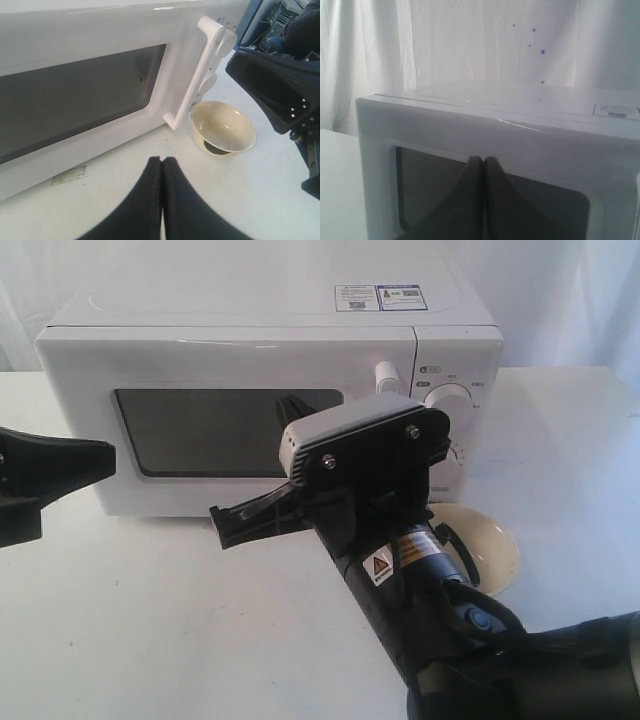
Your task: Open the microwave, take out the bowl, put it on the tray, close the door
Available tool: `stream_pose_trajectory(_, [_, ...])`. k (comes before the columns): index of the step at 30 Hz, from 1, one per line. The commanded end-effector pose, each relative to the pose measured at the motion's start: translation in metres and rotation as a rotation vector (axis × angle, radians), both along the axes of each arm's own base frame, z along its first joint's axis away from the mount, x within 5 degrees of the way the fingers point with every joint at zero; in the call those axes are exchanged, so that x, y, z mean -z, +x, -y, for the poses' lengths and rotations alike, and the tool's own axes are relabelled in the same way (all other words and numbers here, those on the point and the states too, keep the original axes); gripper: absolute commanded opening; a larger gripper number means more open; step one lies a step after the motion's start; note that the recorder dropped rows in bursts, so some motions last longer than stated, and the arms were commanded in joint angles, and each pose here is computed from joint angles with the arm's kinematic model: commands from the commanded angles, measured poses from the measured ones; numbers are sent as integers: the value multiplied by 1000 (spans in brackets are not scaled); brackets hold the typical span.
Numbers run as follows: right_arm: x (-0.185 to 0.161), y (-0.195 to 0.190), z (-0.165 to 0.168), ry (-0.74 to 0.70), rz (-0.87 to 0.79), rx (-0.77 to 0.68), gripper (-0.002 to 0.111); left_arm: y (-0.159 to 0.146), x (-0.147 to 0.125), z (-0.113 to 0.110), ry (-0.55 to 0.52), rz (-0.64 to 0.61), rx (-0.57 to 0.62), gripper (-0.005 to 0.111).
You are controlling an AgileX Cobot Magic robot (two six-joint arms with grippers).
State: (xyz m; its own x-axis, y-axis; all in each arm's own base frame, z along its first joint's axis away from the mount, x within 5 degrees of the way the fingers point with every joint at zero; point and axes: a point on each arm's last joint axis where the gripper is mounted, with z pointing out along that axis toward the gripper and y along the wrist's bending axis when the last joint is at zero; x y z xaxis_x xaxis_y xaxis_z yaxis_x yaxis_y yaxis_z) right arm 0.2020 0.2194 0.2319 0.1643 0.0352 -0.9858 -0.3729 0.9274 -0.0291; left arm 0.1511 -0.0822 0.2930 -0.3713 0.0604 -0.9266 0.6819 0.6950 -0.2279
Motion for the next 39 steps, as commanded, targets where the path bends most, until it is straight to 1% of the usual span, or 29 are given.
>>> stream_pose_trajectory(1, [-3, -2, 1, 5, 16, 3, 0, -3, 0, 1, -25, -7, 9, 0])
stream_pose_trajectory(17, [-2, -1, 3, 0, 6, 29, 0, -3, 0, 1, -20, -6, 10, 0])
stream_pose_trajectory(21, [-14, -4, 6, 31, 18, 17, 0, -3, 0, 1, -20, -5, 6, 0])
stream_pose_trajectory(23, [-23, -8, 9, 4, -22, -18, 0, -3, 0, 1, -20, -5, 6, 0])
stream_pose_trajectory(28, [-58, -27, 24, 4, -69, -121, 0, -3, 0, 1, -18, -4, 7, 0])
stream_pose_trajectory(32, [-80, -42, 40, 5, -110, -213, 0, -3, 0, 1, -18, -4, 7, 0])
stream_pose_trajectory(37, [-84, -49, 60, -25, -263, -296, 0, -3, 0, 1, -18, -4, 7, 0])
stream_pose_trajectory(39, [-83, -49, 69, -33, -325, -305, 0, -3, 0, 1, -17, -4, 7, 0])
